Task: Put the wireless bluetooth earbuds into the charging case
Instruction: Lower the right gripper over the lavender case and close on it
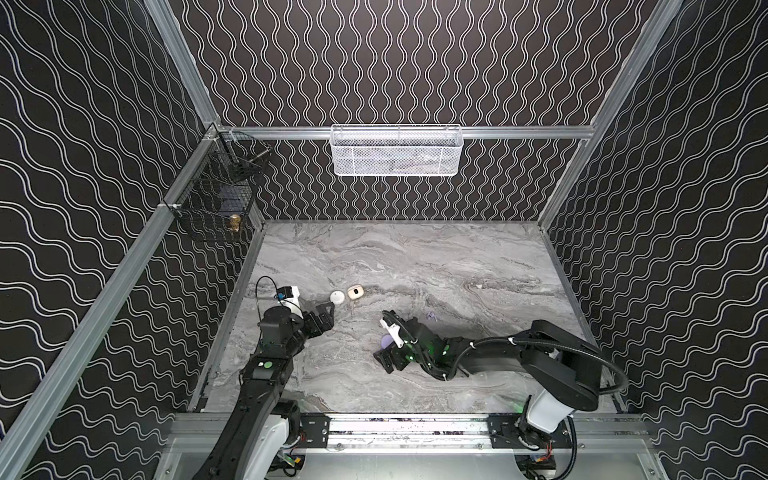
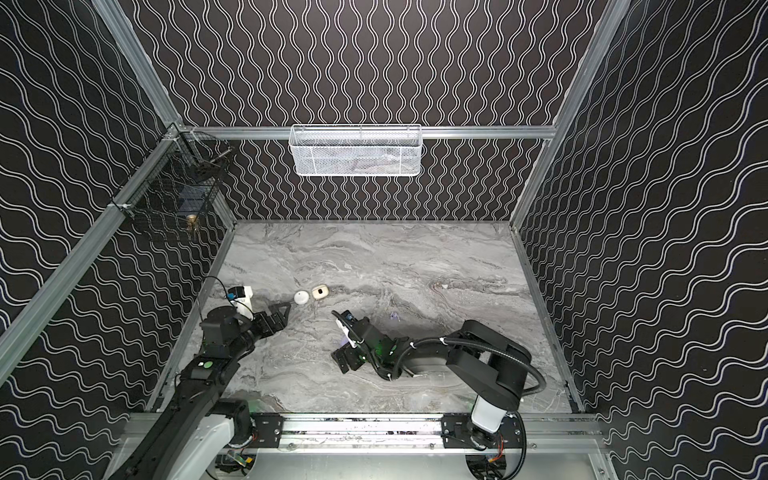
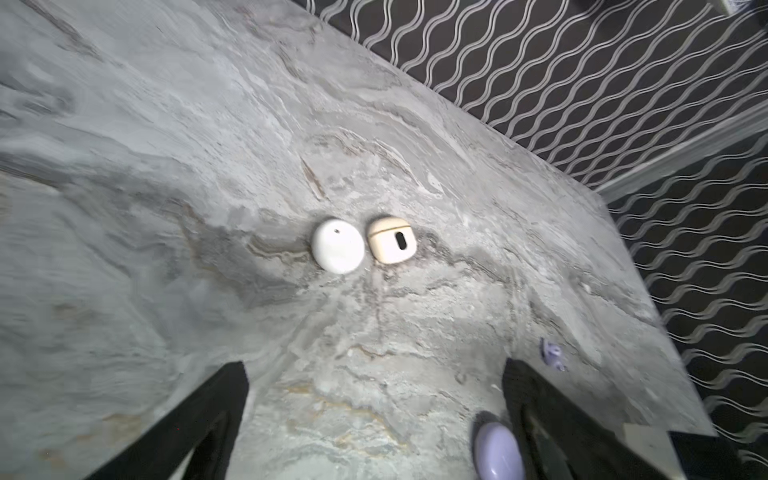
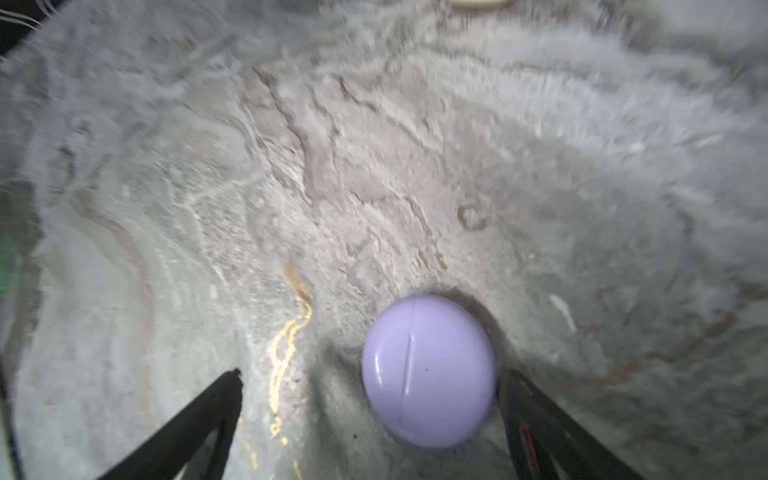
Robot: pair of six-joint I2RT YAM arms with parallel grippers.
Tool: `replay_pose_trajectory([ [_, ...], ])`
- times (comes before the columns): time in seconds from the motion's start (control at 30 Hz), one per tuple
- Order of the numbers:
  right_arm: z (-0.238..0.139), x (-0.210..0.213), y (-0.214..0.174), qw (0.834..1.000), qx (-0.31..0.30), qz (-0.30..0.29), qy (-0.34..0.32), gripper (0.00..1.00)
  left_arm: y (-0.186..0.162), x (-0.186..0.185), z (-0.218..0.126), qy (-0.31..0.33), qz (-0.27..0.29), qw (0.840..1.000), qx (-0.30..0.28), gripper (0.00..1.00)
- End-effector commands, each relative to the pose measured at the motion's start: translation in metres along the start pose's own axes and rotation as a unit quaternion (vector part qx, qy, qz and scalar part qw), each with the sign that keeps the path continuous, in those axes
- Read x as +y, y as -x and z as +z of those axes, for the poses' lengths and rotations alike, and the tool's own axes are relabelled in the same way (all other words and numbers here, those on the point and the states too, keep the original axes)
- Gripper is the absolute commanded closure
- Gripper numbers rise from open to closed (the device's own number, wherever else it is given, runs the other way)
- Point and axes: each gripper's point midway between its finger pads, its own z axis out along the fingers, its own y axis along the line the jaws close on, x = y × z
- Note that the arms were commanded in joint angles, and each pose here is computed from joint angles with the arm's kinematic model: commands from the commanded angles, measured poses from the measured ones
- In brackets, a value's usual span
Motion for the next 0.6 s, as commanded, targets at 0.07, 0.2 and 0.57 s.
replay_pose_trajectory([
  [0.07,0.005,0.006,-0.008,0.999,0.011,0.034,-0.028,0.04,-0.015,0.014,-0.006,0.026,0.011,1.000,0.010,0.01],
  [0.2,-0.004,0.021,-0.008,0.999,0.002,0.046,-0.014,0.04,-0.014,0.014,-0.010,0.025,0.010,1.000,0.002,0.01],
  [0.57,-0.023,0.045,-0.010,0.991,-0.015,0.125,0.035,0.09,-0.014,0.013,-0.011,0.021,0.010,1.000,0.000,0.01],
])
